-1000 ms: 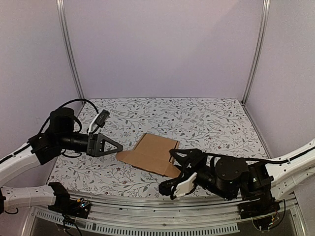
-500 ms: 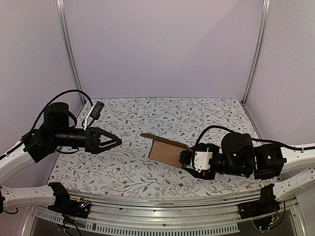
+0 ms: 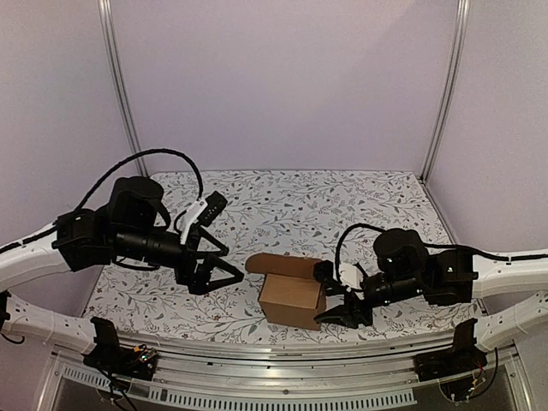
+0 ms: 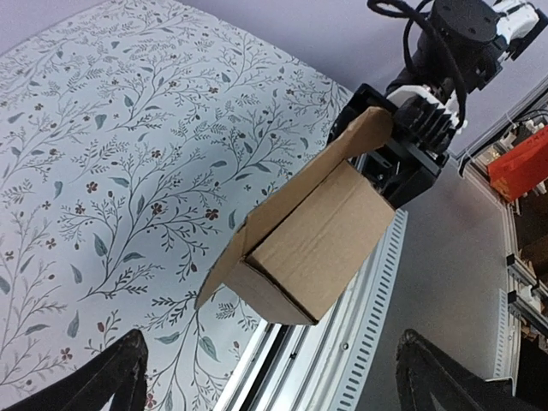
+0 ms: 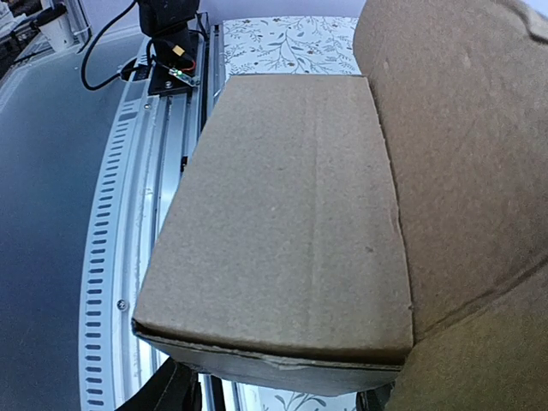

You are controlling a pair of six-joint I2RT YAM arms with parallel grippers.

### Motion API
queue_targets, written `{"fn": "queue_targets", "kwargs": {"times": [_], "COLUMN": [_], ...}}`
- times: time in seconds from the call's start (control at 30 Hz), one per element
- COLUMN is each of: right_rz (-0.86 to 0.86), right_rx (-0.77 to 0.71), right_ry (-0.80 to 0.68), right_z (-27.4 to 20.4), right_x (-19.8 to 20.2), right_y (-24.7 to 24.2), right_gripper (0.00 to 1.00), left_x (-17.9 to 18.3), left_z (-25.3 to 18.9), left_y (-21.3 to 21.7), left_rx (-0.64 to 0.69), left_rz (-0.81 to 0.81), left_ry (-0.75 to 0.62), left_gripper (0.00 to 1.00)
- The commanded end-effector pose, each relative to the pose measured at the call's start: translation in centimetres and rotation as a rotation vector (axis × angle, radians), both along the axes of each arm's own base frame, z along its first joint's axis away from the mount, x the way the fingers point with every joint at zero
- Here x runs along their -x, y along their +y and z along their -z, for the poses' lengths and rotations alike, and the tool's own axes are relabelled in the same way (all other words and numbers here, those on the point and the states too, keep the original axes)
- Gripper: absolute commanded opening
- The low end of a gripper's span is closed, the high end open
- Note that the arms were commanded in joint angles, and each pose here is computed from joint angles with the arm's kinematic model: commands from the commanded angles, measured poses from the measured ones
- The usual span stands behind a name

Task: Fold the paper box

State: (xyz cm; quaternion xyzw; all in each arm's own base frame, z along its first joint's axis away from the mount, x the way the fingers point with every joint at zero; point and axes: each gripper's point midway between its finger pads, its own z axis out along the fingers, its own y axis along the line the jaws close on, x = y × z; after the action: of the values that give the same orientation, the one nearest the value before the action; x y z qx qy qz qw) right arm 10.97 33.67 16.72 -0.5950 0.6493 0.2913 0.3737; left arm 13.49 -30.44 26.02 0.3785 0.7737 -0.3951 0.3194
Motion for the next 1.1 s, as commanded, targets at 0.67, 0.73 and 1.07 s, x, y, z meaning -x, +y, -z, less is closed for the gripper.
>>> {"fn": "queue_targets", "kwargs": {"times": [0.67, 0.73, 1.07], "right_rz": [-0.111, -0.110, -0.109], "right_rx": [-0.035, -0.036, -0.036], "right_ry": [0.213, 0.210, 0.201], "right_z": [1.0, 0.9, 0.9], "right_x": [2.4, 2.4, 2.2], "right_y": [1.7, 1.8, 1.9], "right_gripper": [0.47, 0.47, 0.45], "left_x": [0.2, 0.2, 0.0], "left_z": [5.4, 5.7, 7.4], "left_y": [-1.5, -1.6, -1.5], "left_rx": [-0.259, -0.266, -0.327], "left_rz": [0.038, 0.040, 0.038], "left_ry": [-0.042, -0.037, -0.020], "left_gripper": [0.41, 0.38, 0.29]}}
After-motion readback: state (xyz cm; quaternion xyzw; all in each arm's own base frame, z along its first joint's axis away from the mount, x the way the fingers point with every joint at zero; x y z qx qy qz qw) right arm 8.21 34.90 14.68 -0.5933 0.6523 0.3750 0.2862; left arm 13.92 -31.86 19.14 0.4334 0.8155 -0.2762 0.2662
